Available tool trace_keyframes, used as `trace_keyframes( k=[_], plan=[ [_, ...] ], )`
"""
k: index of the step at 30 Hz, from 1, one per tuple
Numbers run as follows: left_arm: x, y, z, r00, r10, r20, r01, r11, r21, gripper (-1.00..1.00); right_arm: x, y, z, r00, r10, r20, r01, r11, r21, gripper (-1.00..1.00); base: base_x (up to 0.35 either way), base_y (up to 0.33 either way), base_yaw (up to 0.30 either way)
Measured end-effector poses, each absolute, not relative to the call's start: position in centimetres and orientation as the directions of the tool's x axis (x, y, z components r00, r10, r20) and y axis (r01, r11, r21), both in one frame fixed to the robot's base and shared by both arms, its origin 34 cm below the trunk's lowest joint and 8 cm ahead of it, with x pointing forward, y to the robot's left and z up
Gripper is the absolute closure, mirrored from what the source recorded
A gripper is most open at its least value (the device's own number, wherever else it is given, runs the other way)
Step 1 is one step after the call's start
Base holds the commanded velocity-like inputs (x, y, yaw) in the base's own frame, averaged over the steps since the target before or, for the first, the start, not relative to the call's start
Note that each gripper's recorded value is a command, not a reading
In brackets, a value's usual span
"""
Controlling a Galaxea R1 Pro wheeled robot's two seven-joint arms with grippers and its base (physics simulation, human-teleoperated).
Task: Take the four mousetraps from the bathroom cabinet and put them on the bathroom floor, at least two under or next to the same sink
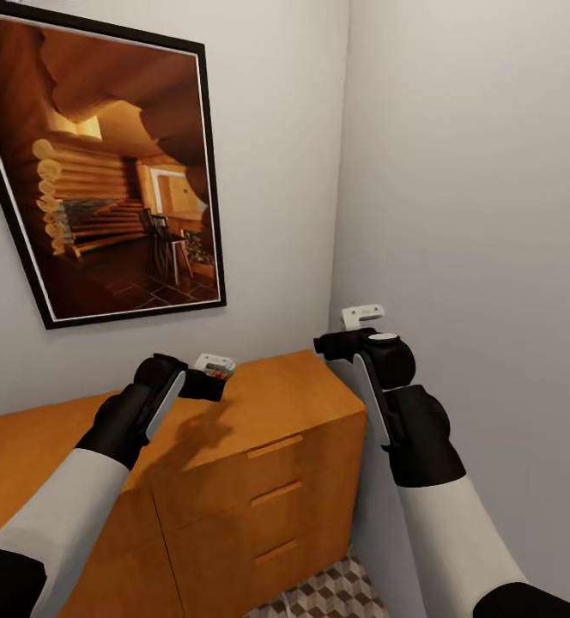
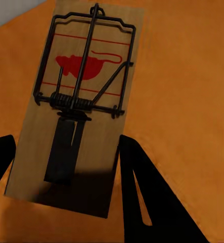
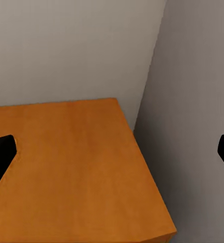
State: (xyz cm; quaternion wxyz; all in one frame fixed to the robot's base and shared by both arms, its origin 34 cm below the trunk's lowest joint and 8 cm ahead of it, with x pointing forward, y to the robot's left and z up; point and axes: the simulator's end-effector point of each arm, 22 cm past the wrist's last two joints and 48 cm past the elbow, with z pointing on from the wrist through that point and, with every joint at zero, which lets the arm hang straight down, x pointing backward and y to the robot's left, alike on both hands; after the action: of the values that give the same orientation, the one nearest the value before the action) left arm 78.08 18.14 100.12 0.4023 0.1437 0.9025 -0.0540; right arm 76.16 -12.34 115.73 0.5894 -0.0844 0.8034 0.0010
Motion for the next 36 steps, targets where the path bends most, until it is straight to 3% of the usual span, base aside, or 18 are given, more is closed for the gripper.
trace_keyframes(
  k=[25,36],
  plan=[
    [78.8,21.2,100.9,-0.616,0.272,-0.739,0.247,0.958,0.147,1.0,76.2,-12.1,115.2,-0.303,-0.133,-0.944,-0.145,0.985,-0.093,-1.0,0.0,0.0,0.275],
    [79.4,25.4,102.3,-0.621,0.122,-0.774,0.134,0.99,0.049,1.0,76.6,-11.7,113.0,-0.351,-0.145,-0.925,-0.158,0.983,-0.094,-1.0,0.0,0.0,0.283]
  ],
)
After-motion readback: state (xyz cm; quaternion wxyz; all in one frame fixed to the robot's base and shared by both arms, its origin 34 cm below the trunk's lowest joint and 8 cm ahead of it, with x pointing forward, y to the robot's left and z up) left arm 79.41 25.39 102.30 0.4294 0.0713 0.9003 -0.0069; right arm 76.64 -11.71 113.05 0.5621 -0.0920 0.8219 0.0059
